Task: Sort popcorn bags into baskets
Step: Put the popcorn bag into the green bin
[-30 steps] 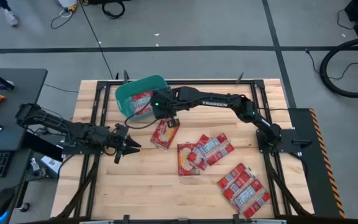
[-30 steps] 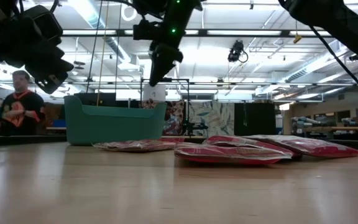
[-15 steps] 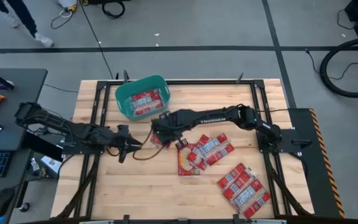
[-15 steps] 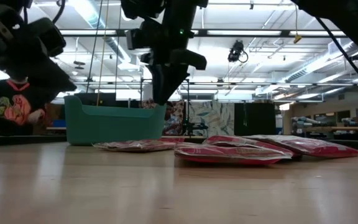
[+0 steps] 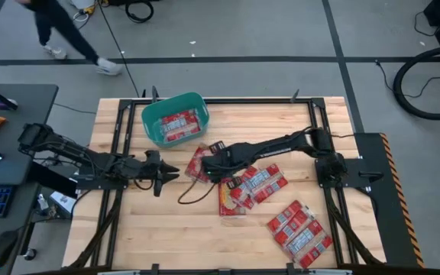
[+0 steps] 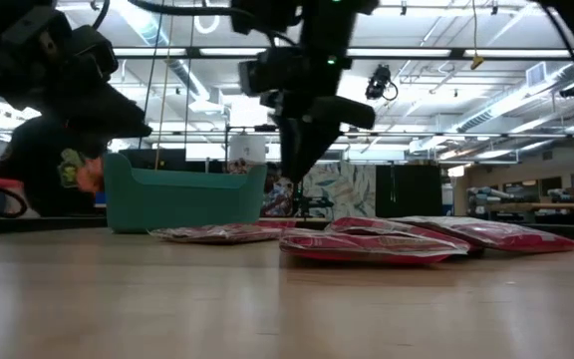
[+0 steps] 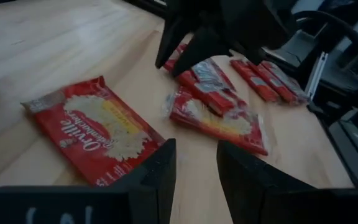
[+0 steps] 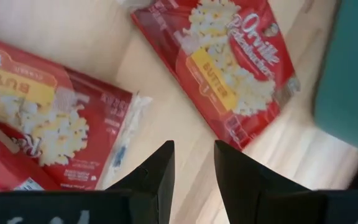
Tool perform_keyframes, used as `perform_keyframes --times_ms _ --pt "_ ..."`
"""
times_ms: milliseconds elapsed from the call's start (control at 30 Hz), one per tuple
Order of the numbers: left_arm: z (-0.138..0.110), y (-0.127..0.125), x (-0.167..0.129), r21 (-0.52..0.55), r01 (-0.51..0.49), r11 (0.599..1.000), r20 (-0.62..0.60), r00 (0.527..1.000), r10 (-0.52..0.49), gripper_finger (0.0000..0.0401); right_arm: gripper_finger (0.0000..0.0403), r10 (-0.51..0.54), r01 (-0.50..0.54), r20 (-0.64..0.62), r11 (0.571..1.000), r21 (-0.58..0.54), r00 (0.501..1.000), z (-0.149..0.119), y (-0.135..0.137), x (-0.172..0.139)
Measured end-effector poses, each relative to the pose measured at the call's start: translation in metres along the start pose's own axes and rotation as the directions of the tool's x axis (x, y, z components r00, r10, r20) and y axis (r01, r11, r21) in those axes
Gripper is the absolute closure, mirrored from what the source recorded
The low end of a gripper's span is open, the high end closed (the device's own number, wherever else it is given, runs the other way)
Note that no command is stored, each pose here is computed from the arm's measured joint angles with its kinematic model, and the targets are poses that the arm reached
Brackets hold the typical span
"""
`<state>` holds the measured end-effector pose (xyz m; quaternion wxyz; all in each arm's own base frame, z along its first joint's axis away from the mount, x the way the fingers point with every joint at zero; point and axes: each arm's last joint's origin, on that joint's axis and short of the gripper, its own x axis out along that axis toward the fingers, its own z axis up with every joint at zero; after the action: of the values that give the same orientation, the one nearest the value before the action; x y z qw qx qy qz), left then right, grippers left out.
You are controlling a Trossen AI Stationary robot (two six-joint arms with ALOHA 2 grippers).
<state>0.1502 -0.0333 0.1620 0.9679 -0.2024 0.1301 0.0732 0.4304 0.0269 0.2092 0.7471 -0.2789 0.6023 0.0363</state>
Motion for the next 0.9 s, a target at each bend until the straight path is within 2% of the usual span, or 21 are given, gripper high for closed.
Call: perform_keyframes --times_ms 200,333,533,700,900 --pt "0.007 0.0 0.002 0.01 -0.035 0.999 0.092 0.995 0.033 0.028 0.0285 -0.077 0.079 0.088 0.997 -0.012 0.993 -0.021 0.016 -0.004" --pt "0.002 0.003 0.009 0.026 -0.069 0.997 0.045 0.997 0.068 0.028 0.0284 -0.105 0.107 0.142 0.994 -0.008 0.984 -0.032 0.021 0.002" --pt "-0.007 0.008 0.023 0.026 -0.116 0.993 0.004 0.993 0.116 0.028 0.0263 -0.103 0.101 0.138 0.995 0.025 0.985 -0.045 0.016 0.02" --pt "-0.016 0.014 0.035 0.024 -0.177 0.984 -0.054 0.983 0.178 0.028 0.0219 -0.121 0.113 0.16 0.992 0.059 0.98 -0.039 0.011 0.038" --pt "-0.019 0.018 0.056 0.054 -0.249 0.967 -0.113 0.961 0.254 0.028 0.0192 -0.152 0.158 0.121 0.987 -0.034 0.981 -0.017 0.017 0.062"
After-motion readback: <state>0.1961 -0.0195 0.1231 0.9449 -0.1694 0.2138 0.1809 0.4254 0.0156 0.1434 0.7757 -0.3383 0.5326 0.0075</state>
